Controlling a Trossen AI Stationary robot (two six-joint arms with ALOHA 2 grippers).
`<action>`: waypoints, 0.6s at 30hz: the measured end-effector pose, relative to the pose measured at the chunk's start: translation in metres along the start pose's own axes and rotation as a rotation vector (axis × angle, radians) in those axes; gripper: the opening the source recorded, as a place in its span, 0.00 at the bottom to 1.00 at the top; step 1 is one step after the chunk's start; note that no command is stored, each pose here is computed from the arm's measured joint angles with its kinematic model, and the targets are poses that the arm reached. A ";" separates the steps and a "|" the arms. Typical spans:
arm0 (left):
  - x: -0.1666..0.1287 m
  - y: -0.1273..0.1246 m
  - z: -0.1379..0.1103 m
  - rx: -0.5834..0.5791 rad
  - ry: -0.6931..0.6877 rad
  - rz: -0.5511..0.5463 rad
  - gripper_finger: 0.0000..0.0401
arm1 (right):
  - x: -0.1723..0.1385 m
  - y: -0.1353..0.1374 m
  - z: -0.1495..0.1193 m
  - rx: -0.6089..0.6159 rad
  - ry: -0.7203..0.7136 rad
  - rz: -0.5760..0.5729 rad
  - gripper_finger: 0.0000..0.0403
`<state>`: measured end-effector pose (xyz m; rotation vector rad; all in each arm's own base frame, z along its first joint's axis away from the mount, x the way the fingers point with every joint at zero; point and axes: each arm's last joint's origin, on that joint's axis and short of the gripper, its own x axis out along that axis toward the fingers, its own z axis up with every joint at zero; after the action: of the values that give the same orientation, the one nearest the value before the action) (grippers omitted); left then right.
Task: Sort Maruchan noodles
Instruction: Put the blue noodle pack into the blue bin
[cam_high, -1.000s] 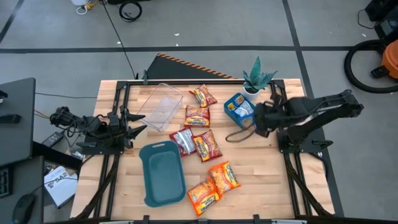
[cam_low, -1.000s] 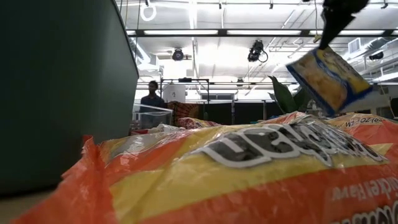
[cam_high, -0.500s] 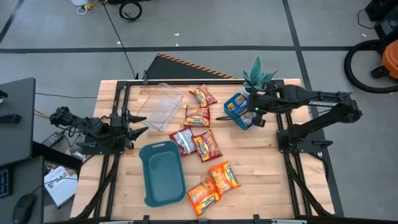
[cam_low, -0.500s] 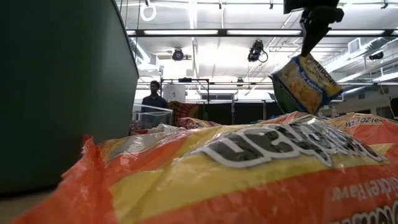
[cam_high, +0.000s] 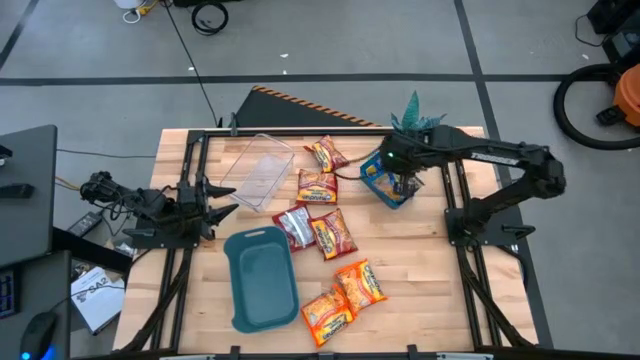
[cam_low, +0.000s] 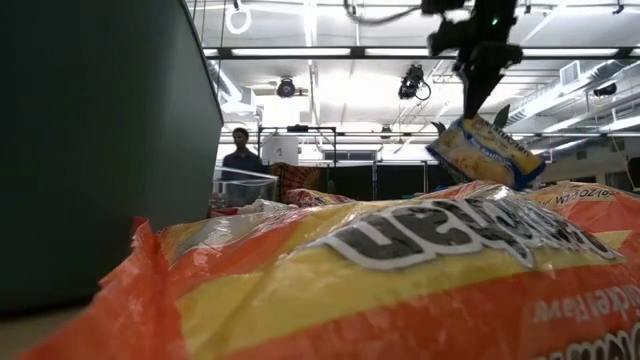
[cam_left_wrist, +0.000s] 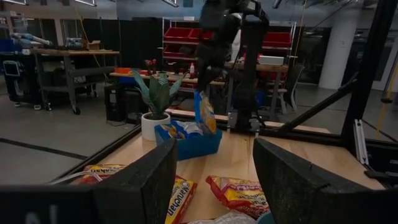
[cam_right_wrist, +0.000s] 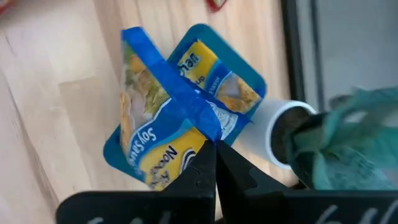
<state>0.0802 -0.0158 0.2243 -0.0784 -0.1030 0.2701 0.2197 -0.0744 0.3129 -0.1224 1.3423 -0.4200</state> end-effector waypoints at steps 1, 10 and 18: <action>0.000 0.000 0.000 0.001 0.001 0.000 0.54 | 0.006 -0.002 0.003 -0.004 0.016 0.008 0.01; 0.000 0.000 -0.001 -0.012 0.008 -0.005 0.54 | 0.050 -0.019 0.019 0.039 0.113 0.081 0.08; 0.000 0.000 -0.002 -0.019 0.014 -0.011 0.54 | 0.083 -0.035 0.029 0.117 0.147 0.071 0.19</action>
<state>0.0805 -0.0162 0.2228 -0.0983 -0.0925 0.2578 0.2536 -0.1413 0.2548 0.0538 1.4581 -0.4529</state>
